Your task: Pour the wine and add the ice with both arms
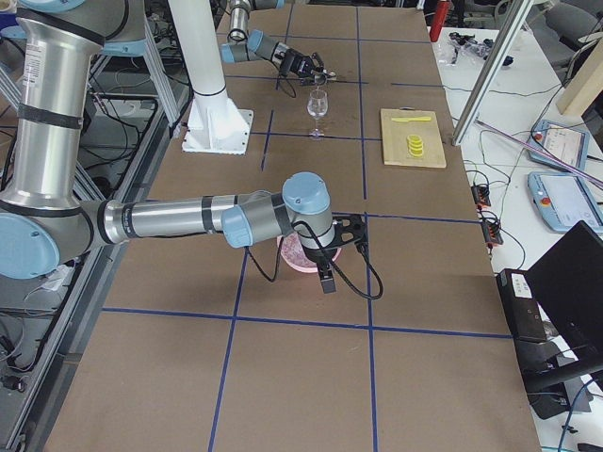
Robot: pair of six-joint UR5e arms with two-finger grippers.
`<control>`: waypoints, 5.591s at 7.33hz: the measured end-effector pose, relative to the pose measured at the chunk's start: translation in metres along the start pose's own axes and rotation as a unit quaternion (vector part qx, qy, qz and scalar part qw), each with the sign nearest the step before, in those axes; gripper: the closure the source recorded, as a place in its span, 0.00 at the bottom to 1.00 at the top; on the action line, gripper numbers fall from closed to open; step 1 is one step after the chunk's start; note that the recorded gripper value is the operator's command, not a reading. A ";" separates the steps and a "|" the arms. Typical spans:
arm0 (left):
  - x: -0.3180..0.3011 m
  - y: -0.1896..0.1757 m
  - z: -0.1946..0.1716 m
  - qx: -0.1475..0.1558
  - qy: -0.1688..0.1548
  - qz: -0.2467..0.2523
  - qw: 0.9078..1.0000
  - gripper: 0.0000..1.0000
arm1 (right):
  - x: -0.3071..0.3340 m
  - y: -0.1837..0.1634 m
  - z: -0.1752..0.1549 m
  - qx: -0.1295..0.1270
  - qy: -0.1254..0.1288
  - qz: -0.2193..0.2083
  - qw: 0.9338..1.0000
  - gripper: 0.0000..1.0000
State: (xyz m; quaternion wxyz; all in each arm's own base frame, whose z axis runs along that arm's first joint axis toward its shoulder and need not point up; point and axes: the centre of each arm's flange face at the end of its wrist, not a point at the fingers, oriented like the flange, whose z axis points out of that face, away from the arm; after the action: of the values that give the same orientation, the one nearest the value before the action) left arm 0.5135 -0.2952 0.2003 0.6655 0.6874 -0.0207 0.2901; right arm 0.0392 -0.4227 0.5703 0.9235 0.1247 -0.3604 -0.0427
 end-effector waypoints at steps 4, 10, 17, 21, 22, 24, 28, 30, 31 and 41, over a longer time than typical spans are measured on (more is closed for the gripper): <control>-0.009 -0.003 0.000 -0.016 -0.039 0.091 0.995 1.00 | 0.001 0.001 0.001 -0.001 0.000 0.001 1.000 0.00; -0.019 -0.017 -0.001 -0.037 -0.069 0.229 0.970 1.00 | 0.002 0.003 0.002 -0.004 0.000 0.003 1.000 0.00; -0.046 -0.011 -0.014 0.002 -0.097 0.140 0.985 1.00 | 0.005 0.005 0.005 -0.007 0.000 0.006 1.000 0.00; -0.044 0.073 -0.027 0.046 -0.100 0.075 0.991 1.00 | 0.004 0.005 0.004 -0.006 0.000 0.005 1.000 0.00; -0.043 0.107 -0.034 0.060 -0.098 0.060 0.992 1.00 | 0.004 0.005 0.004 -0.006 0.000 0.005 1.000 0.00; -0.045 0.186 -0.053 0.085 -0.091 0.039 0.991 1.00 | 0.003 0.005 0.003 -0.005 0.000 0.004 1.000 0.00; -0.067 0.311 -0.093 0.098 -0.080 0.030 0.992 1.00 | 0.003 0.005 0.003 -0.005 0.000 0.003 1.000 0.00; -0.060 0.353 -0.103 0.123 -0.036 -0.044 0.991 1.00 | 0.004 0.005 0.002 -0.003 0.001 0.003 1.000 0.00; -0.052 0.371 -0.106 0.140 -0.005 -0.104 0.985 1.00 | 0.005 0.006 0.001 -0.002 0.001 0.004 1.000 0.00; 0.006 0.425 -0.102 0.073 0.153 -0.536 0.827 1.00 | 0.005 0.007 -0.006 0.009 0.003 0.002 1.000 0.00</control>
State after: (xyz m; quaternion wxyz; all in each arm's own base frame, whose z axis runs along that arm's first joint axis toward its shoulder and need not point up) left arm 0.3048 -0.2465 0.5809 0.6589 0.5834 0.4747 -0.0103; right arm 0.0467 -0.4160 0.5713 0.9233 0.1323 -0.3585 -0.0376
